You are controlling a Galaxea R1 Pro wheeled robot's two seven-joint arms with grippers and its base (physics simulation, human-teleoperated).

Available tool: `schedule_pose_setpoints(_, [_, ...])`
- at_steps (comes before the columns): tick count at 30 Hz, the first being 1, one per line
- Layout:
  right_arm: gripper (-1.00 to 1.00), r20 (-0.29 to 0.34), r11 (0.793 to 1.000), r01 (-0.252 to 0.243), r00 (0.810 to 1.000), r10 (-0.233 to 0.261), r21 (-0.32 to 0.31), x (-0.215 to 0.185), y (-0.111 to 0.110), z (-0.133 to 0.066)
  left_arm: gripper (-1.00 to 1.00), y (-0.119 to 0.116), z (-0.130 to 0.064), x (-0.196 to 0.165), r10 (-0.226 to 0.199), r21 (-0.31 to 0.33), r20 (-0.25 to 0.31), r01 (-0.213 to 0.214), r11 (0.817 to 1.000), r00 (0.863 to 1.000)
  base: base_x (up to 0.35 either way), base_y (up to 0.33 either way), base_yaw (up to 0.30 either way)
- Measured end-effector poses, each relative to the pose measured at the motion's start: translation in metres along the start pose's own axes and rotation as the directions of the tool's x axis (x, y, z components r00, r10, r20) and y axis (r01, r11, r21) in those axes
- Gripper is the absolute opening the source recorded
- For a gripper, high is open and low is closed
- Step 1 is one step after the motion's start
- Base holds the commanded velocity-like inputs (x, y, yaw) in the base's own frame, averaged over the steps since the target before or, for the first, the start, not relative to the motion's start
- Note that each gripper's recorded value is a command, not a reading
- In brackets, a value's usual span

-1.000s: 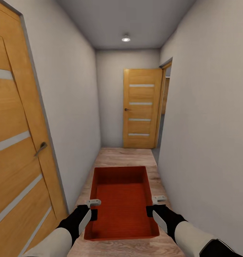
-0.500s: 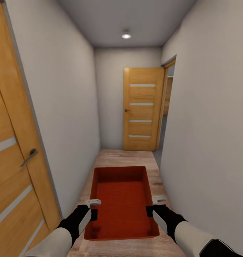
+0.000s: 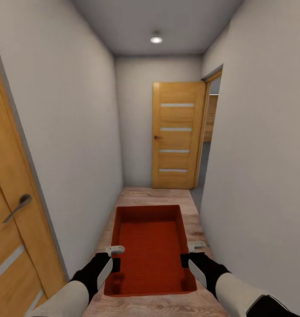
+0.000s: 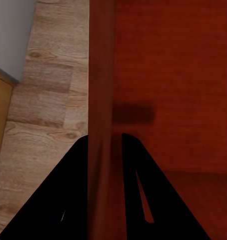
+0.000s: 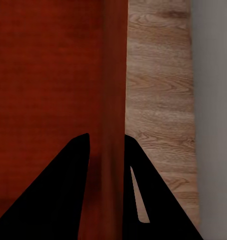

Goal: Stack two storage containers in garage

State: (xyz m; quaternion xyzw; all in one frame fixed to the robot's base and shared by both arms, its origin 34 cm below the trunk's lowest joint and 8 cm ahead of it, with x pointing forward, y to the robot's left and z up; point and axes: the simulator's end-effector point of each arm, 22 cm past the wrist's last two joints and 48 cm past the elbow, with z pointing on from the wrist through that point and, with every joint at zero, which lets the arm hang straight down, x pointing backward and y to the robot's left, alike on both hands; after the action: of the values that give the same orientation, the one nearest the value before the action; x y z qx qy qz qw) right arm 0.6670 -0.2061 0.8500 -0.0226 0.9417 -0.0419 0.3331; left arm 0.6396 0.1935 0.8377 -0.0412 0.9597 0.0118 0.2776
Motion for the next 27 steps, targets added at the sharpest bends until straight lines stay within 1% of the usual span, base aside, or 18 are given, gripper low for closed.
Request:
schedule_pose_setpoints(10, [-1.0,-0.003,1.0,0.004,1.0,-0.004,0.001,0.0006,0.001,-0.0002,-1.0,0.0009,0.0007,0.0017,-0.002,0.002,-0.004,0.002,1.0,1.0,0.322,0.0,-0.199])
schedule_pose_setpoints(27, [-1.0,-0.001,1.0,0.001,1.0,-0.001,0.0,0.0003,0.0002,-0.0001,-1.0,0.0002,0.0003,0.0007,-0.001,0.0,-0.002,0.001,1.0,1.0,0.323,0.0,-0.011])
